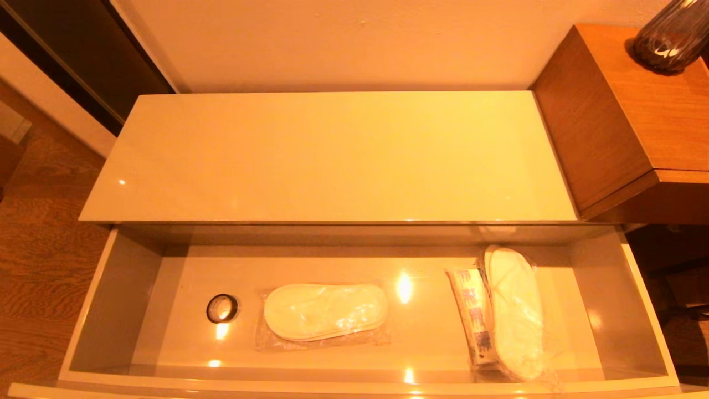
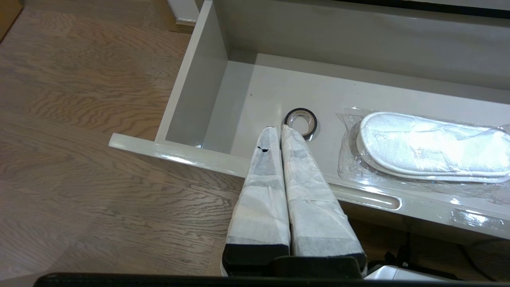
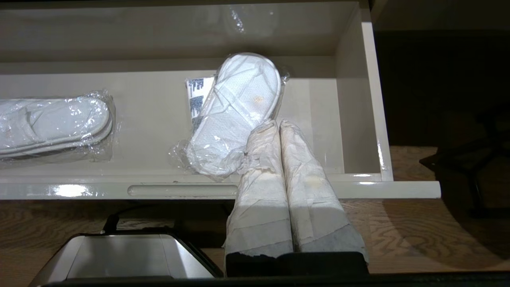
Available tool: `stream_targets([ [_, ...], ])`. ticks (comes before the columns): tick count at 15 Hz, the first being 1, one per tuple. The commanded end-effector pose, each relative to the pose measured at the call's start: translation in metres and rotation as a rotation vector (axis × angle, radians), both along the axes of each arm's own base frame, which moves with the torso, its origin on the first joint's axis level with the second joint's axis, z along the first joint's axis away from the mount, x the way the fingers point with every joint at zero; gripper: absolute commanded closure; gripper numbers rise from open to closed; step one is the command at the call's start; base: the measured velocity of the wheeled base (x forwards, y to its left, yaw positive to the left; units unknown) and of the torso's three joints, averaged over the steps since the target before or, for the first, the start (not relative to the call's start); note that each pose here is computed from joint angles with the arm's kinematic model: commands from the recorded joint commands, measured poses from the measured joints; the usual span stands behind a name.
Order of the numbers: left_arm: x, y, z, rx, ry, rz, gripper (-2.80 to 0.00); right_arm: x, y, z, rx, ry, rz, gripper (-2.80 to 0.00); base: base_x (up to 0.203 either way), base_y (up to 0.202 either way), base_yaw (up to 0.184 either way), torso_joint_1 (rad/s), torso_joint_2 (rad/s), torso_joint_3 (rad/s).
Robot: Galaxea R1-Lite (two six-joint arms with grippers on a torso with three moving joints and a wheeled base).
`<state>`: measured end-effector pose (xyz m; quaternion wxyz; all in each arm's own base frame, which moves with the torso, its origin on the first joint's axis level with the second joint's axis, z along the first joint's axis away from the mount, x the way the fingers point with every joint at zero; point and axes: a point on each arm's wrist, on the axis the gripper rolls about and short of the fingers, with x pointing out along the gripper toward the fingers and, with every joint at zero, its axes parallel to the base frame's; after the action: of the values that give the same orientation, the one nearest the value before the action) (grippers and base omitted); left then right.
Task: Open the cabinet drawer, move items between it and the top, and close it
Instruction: Take out the disposable slippers from the drawer
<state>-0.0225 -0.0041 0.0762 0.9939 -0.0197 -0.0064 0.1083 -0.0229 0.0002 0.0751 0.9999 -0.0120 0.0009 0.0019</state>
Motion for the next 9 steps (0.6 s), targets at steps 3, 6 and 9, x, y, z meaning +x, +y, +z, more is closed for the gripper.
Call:
stream_targets([
  [3, -0.003, -0.001, -0.001, 0.006, -0.037, 0.001, 0.00, 0.000, 0.000, 0.000, 0.000, 0.001, 0.002, 0.00, 0.000, 0.000, 0.000, 0.000, 0.00, 0.000],
  [6, -0.003, -0.001, -0.001, 0.006, -0.037, 0.001, 0.00, 0.000, 0.000, 0.000, -0.017, 0.000, 0.002, 0.00, 0.000, 0.000, 0.000, 0.000, 0.00, 0.000],
  [9, -0.003, -0.001, -0.001, 0.006, -0.037, 0.001, 0.00, -0.005, 0.000, 0.018, -0.016, -0.045, -0.001, 0.00, 0.000, 0.000, 0.000, 0.000, 0.00, 0.000],
])
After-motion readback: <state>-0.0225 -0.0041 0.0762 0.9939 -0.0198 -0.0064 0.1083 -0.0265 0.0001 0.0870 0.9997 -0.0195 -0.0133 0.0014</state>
